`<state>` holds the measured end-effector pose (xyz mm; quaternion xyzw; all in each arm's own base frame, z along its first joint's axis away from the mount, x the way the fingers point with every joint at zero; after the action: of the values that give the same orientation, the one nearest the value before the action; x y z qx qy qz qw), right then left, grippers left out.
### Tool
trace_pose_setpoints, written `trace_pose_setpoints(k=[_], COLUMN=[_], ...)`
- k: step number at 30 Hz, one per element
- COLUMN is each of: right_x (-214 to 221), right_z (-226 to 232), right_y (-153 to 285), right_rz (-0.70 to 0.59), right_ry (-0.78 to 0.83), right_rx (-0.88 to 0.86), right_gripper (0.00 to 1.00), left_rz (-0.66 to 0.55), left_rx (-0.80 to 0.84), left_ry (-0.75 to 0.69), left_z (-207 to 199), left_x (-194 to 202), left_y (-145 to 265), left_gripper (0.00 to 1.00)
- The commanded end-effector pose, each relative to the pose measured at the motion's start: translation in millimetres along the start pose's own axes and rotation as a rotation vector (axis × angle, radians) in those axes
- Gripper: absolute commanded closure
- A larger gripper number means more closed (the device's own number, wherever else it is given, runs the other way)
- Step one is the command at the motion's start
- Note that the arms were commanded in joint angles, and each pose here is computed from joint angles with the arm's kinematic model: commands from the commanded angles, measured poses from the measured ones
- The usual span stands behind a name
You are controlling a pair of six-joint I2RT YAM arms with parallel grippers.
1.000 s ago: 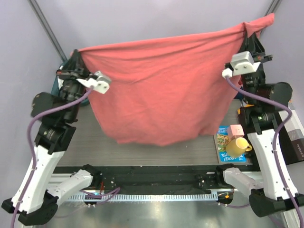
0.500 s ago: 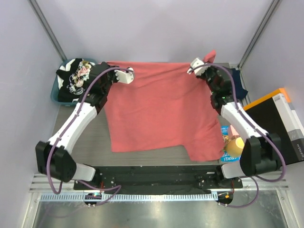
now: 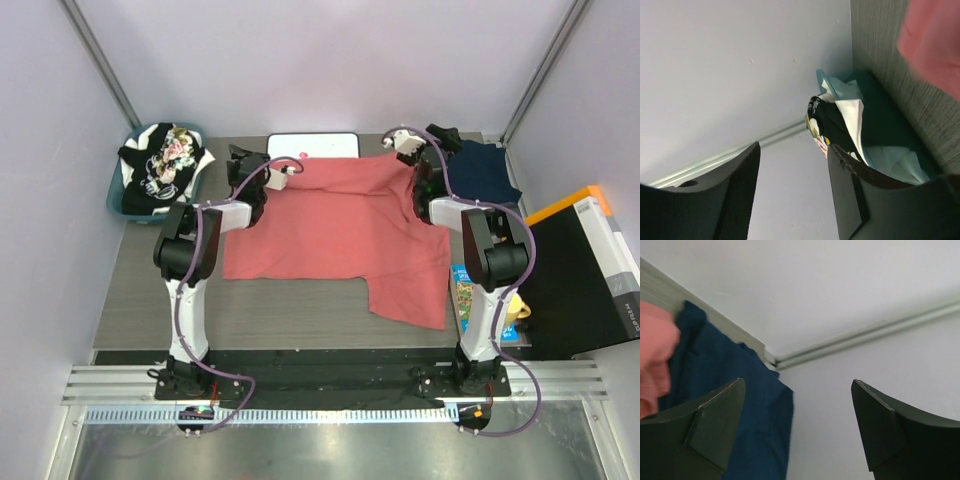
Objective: Fold and stack the t-shirts
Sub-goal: Flatten out the tshirt
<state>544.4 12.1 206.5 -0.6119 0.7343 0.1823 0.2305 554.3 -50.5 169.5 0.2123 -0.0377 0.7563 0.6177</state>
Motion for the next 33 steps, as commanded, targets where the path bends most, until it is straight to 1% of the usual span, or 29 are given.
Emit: trace_pose_setpoints(k=[1, 2, 3, 4, 5, 6, 7, 8, 9, 10, 11, 12, 13, 14, 15, 16, 17, 18, 19, 21, 22, 23, 25, 29, 32, 33], right_x=[-20.0, -19.3, -15.4, -20.0, -21.0, -6.3, -15.7, -6.4, -3.5, -5.6, -1.9, 5.4, 8.9, 12.5, 20.3, 24.7, 35.5, 42.8, 48.2, 57.2, 58.3, 60.3, 65.2, 79.2, 89.9, 91.9], right_z=[-88.9, -91.6, -87.7, -95.2, -92.5, -64.8, -74.0, -38.0, -29.2, -27.8, -3.6, 9.7, 16.3, 24.1, 31.5, 35.0, 40.5, 46.6, 49.0, 53.6, 54.2, 54.5, 54.7, 53.3, 52.9, 51.5], right_y=[18.7, 23.5, 27.6, 40.0, 45.7, 53.9, 70.4, 87.9, 105.1, 128.1, 158.2, 178.7, 195.7, 227.1, 241.5, 254.4, 275.9, 287.3, 295.1, 313.2, 318.3, 326.0, 336.9, 366.2, 387.3, 391.6], right_rz=[0.027, 0.028, 0.048, 0.024, 0.017, 0.092, 0.068, 0.073, 0.064, 0.030, 0.000, -0.032, -0.048, -0.069, -0.096, -0.096, -0.069, -0.080, -0.068, -0.053, -0.062, -0.060, -0.081, -0.060, -0.077, -0.089], right_ry=[-0.077, -0.105, -0.098, -0.108, -0.136, -0.083, -0.074, -0.036, 0.000, 0.025, 0.032, 0.103, 0.122, 0.121, 0.192, 0.209, 0.231, 0.274, 0.281, 0.288, 0.299, 0.300, 0.339, 0.393, 0.448, 0.464], right_rx=[0.324, 0.318, 0.272, 0.233, 0.186, 0.006, -0.081, -0.336, -0.452, -0.557, -0.751, -0.863, -0.934, -1.061, -1.128, -1.172, -1.262, -1.313, -1.339, -1.390, -1.405, -1.425, -1.451, -1.555, -1.627, -1.620], right_gripper=[0.07, 0.07, 0.07, 0.07, 0.07, 0.06, 0.06, 0.06, 0.06, 0.06, 0.06, 0.06, 0.06, 0.06, 0.06, 0.06, 0.07, 0.07, 0.07, 0.08, 0.08, 0.08, 0.08, 0.08, 0.08, 0.08], left_rz=[0.226, 0.229, 0.233, 0.228, 0.206, 0.184, 0.171, 0.124, 0.060, 0.019, -0.035, -0.182, -0.245, -0.327, -0.460, -0.522, -0.579, -0.631, -0.662, -0.680, -0.692, -0.698, -0.725, -0.753, -0.747, -0.739], left_rx=[-0.290, -0.294, -0.319, -0.328, -0.330, -0.320, -0.350, -0.326, -0.240, -0.232, -0.191, -0.023, 0.029, 0.108, 0.256, 0.294, 0.337, 0.384, 0.427, 0.429, 0.464, 0.484, 0.524, 0.573, 0.575, 0.578], left_ry=[0.150, 0.163, 0.182, 0.187, 0.183, 0.196, 0.226, 0.222, 0.229, 0.253, 0.273, 0.257, 0.267, 0.255, 0.229, 0.209, 0.185, 0.154, 0.103, 0.072, 0.053, 0.044, 0.038, 0.029, 0.008, 0.004], left_z=[90.0, 92.6, 104.8, 108.2, 107.9, 106.7, 123.1, 116.1, 100.8, 105.4, 98.9, 69.0, 67.2, 53.2, 22.2, 8.2, -6.4, -23.1, -49.6, -63.5, -81.0, -87.7, -104.2, -126.6, -139.4, -144.4], left_x=[62.1, 67.0, 75.9, 79.7, 80.3, 80.9, 93.3, 89.1, 81.6, 91.4, 89.4, 70.2, 74.1, 66.7, 49.3, 47.4, 40.5, 33.7, 26.3, 24.7, 19.8, 19.9, 15.5, 13.1, 12.8, 13.7], left_y=[22.8, 25.1, 34.1, 38.9, 44.5, 48.7, 66.1, 72.0, 74.1, 96.9, 106.0, 114.9, 138.2, 152.8, 172.5, 193.4, 205.7, 218.1, 227.8, 239.8, 246.5, 252.7, 261.5, 273.7, 275.7, 276.2], left_gripper=[0.39, 0.37, 0.33, 0.30, 0.28, 0.25, 0.24, 0.22, 0.22, 0.23, 0.23, 0.25, 0.28, 0.32, 0.33, 0.34, 0.34, 0.35, 0.35, 0.36, 0.37, 0.39, 0.40, 0.40, 0.41, 0.41])
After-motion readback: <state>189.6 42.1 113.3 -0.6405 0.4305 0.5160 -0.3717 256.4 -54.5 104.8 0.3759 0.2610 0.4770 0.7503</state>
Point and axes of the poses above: each gripper's point midway between its finger pads, its own y axis back along the fingers, its own z axis along the line the jaws close on, x = y × z, the point moved 3 cm from there along y, back along the fingers, and after that the axes turned 5 degrees about -y, right-handed, at the moved point
